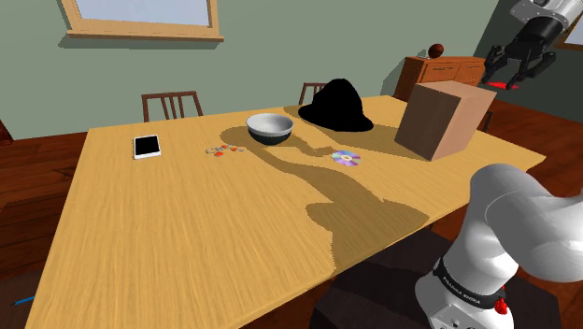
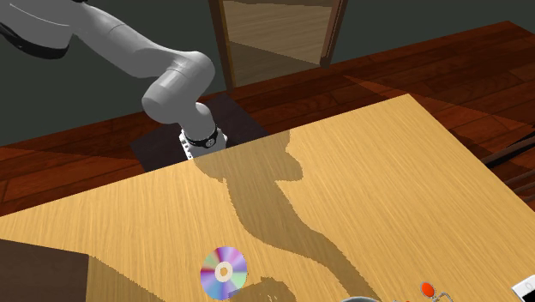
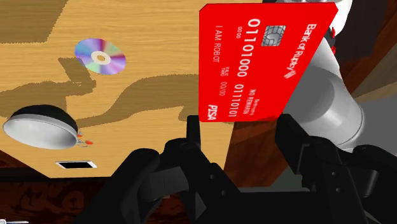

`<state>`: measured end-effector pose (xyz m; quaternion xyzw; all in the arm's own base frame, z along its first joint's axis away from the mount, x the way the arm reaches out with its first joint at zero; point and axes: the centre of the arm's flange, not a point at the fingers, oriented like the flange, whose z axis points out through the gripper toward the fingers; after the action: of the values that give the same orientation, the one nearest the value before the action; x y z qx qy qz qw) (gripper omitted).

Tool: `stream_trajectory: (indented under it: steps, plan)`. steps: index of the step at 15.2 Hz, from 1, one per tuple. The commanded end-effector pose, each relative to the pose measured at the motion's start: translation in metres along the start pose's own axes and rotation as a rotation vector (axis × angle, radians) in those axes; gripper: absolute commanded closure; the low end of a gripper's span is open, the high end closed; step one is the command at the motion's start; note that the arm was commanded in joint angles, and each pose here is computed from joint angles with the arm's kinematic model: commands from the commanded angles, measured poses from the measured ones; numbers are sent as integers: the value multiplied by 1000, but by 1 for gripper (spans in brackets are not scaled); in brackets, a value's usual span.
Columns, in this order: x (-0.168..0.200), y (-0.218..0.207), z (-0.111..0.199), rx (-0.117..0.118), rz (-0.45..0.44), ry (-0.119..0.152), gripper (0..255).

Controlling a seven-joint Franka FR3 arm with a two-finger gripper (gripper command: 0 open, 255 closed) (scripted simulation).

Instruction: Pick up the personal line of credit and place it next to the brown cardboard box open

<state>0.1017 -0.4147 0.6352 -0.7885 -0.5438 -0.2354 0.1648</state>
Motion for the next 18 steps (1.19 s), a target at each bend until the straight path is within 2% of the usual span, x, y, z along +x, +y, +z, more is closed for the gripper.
stream_trajectory:
  steps: [1, 13, 18]
  plan:
    - [-24, -7, -15, 1, 0, 0, 255]
    - [-159, -47, -105, 1, 0, 0, 255]
    - [-174, -47, -83, 1, 0, 0, 255]
